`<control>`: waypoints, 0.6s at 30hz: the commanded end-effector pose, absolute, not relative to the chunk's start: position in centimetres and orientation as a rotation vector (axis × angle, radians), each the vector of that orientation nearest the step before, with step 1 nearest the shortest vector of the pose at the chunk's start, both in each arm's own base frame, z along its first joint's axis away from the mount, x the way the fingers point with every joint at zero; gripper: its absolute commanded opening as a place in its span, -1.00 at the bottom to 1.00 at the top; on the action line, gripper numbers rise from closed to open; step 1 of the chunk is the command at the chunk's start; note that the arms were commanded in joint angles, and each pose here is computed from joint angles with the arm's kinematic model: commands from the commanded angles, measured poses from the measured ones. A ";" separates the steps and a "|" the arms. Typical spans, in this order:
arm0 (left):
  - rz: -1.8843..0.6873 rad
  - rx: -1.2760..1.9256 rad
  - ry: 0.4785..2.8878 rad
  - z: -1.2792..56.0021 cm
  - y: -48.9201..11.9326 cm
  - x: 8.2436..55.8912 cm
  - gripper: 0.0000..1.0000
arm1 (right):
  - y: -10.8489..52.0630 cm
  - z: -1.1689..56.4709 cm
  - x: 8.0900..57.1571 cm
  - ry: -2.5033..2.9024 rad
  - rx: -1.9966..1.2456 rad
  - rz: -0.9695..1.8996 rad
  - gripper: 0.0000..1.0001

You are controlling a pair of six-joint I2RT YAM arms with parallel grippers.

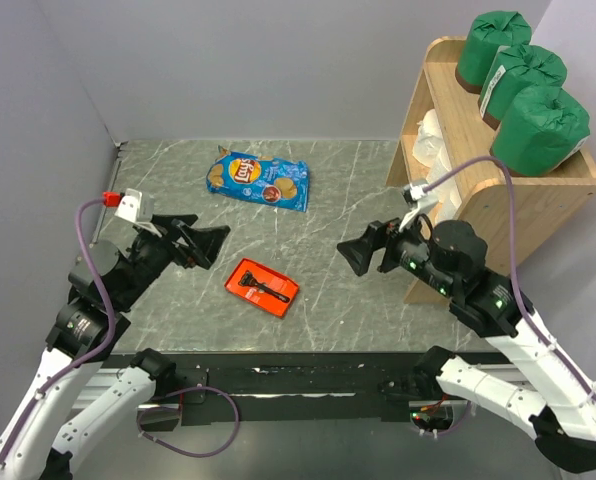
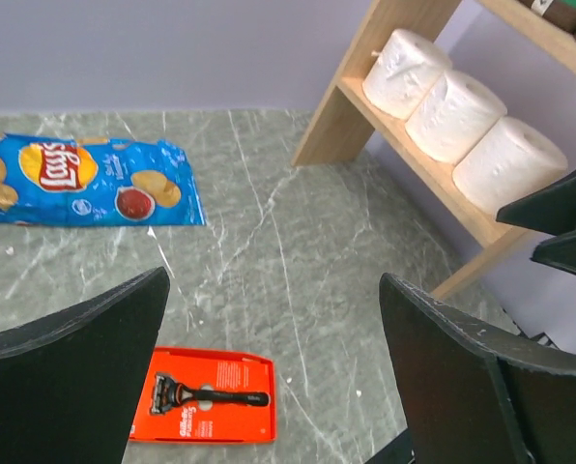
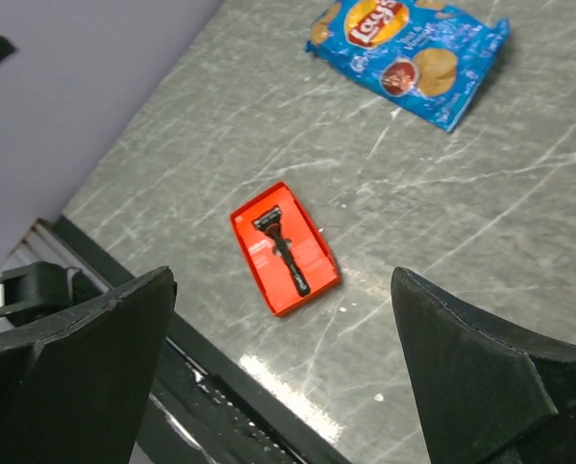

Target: Place and organize the paper towels onto the shelf

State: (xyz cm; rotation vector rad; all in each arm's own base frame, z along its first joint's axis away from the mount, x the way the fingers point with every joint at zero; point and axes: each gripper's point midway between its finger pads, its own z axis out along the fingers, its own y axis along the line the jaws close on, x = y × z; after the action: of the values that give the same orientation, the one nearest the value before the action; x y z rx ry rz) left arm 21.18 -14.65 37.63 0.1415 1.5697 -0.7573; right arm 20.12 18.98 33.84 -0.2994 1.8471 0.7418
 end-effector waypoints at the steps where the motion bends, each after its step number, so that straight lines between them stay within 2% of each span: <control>1: -0.815 0.143 1.561 37.5 -15.2 20.6 0.93 | 19.7 35.3 19.4 1.756 -0.276 0.849 0.99; 18: -0.829 0.145 1.556 37.1 -15.3 20.4 0.93 | 18.7 34.8 19.5 1.735 -0.215 0.834 0.99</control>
State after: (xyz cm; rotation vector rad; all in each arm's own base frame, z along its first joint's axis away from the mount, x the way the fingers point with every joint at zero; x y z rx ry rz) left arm 20.80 -14.95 36.02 0.1366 1.5983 -0.7885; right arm 19.34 19.00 33.03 -0.2599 1.8042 0.8157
